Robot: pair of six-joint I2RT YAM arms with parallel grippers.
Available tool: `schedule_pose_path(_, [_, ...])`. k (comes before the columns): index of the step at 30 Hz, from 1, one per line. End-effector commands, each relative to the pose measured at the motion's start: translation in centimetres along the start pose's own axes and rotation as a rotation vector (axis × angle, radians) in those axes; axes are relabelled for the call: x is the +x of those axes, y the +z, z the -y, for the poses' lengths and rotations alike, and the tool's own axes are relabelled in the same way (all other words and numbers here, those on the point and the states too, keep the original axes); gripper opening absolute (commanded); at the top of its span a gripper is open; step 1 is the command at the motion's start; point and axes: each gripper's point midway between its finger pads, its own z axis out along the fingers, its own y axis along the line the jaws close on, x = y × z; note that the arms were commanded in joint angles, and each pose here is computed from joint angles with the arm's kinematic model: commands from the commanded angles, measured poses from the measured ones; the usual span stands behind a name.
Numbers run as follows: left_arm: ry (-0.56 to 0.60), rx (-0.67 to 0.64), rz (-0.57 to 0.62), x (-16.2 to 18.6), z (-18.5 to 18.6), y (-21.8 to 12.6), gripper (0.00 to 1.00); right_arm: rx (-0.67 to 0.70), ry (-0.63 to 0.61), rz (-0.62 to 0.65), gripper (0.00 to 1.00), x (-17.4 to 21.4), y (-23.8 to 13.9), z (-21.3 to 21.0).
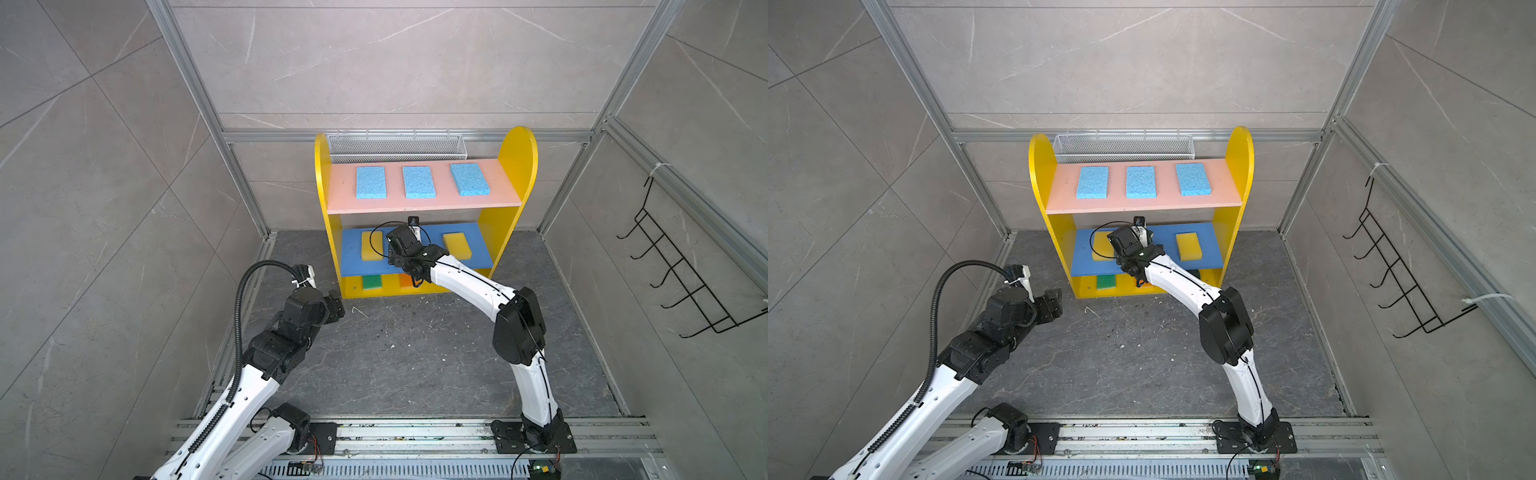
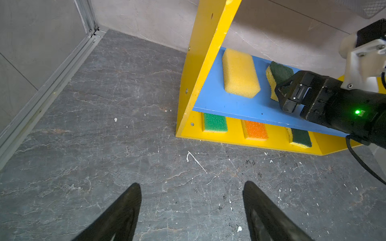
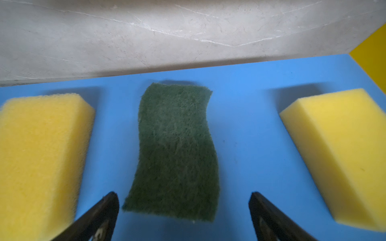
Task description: Place and organize the cleaning sponges onto the shelf
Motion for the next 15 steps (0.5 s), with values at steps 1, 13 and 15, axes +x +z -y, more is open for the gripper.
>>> schedule_pose_path(1, [0.004, 0.044, 0.023, -0.9, 0.9, 0.2, 0.79, 0.013, -0.004, -0.027, 0.99, 0.2, 0.5, 0.3])
schedule_pose_path(13, [-0.006, 0.041, 0.024, -1.2, 1.0, 0.4, 0.79, -0.054, -0.047, -0.051, 0.96, 0.4, 2.2, -1.0])
schedule_pose_path(15, [-0.008, 0.04, 0.023, -1.2, 1.0, 0.5, 0.79, -0.064, -0.053, -0.056, 0.94, 0.5, 2.5, -1.1])
